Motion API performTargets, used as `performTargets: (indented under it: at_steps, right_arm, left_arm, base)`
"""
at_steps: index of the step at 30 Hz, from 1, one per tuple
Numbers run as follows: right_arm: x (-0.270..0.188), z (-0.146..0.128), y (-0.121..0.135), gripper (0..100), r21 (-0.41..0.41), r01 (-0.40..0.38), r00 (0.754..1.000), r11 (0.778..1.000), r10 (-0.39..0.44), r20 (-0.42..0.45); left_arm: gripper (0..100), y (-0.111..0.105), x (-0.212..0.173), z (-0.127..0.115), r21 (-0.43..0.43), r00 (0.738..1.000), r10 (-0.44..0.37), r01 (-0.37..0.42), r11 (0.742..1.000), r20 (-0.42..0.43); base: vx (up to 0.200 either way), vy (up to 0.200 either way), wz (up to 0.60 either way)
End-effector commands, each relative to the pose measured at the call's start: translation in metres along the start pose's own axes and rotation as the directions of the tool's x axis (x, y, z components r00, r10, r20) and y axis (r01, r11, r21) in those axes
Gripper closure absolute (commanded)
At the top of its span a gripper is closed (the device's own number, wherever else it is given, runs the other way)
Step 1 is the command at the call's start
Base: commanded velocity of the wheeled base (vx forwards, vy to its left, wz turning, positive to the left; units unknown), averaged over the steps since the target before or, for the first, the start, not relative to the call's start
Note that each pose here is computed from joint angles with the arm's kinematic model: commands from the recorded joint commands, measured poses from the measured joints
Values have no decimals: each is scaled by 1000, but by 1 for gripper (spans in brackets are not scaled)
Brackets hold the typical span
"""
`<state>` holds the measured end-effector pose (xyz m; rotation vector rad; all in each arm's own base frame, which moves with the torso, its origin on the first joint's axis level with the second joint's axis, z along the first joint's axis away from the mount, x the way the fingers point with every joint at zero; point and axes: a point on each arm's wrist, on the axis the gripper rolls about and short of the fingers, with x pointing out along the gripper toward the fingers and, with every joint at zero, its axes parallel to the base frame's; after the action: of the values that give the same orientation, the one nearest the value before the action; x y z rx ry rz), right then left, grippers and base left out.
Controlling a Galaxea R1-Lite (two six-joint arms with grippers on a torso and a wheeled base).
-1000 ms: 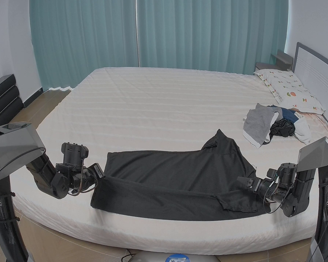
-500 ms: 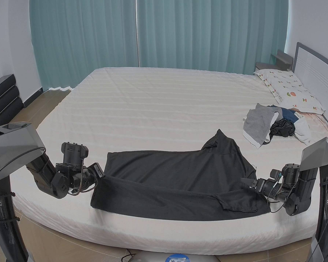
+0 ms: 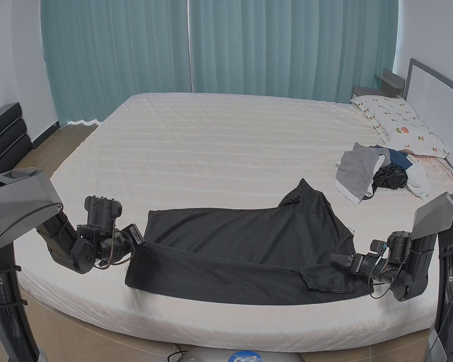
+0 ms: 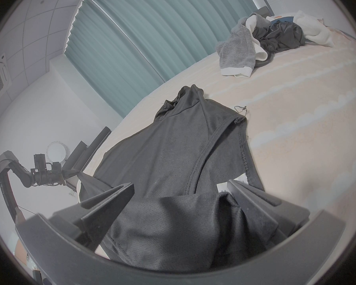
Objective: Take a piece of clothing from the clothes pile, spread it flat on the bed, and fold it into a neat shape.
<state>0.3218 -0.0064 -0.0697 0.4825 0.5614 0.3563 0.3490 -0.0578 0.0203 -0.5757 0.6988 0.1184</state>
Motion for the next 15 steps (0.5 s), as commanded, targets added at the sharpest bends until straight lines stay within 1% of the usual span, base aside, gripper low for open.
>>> performTargets:
  at_steps: [1,5,6,15]
  right_arm:
    - [-1,-1,-1,0,3,1,1000,1000,-1,-1]
    - [-1,-1,-1,0,1,1,1000,1000,-1,-1]
    - [-1,-1,-2,100,2,4,1000,1000,-4,0]
    - [-4,1,-6,100,9,13,1000,1000,-13,10]
  left_arm:
    - [100,0,1,-1,0,1000,1,-1,1000,-3]
    - [100,0,1,-1,-1,1000,1,-1,1000,-3]
    - [100,0,1,-1,0,1000,1,-1,1000,-3]
    - [100,1,0,0,-2,1000,1,-1,1000,-3]
  base:
    - [0,0,0]
    - [0,0,0]
    - [0,0,0]
    - [0,0,0]
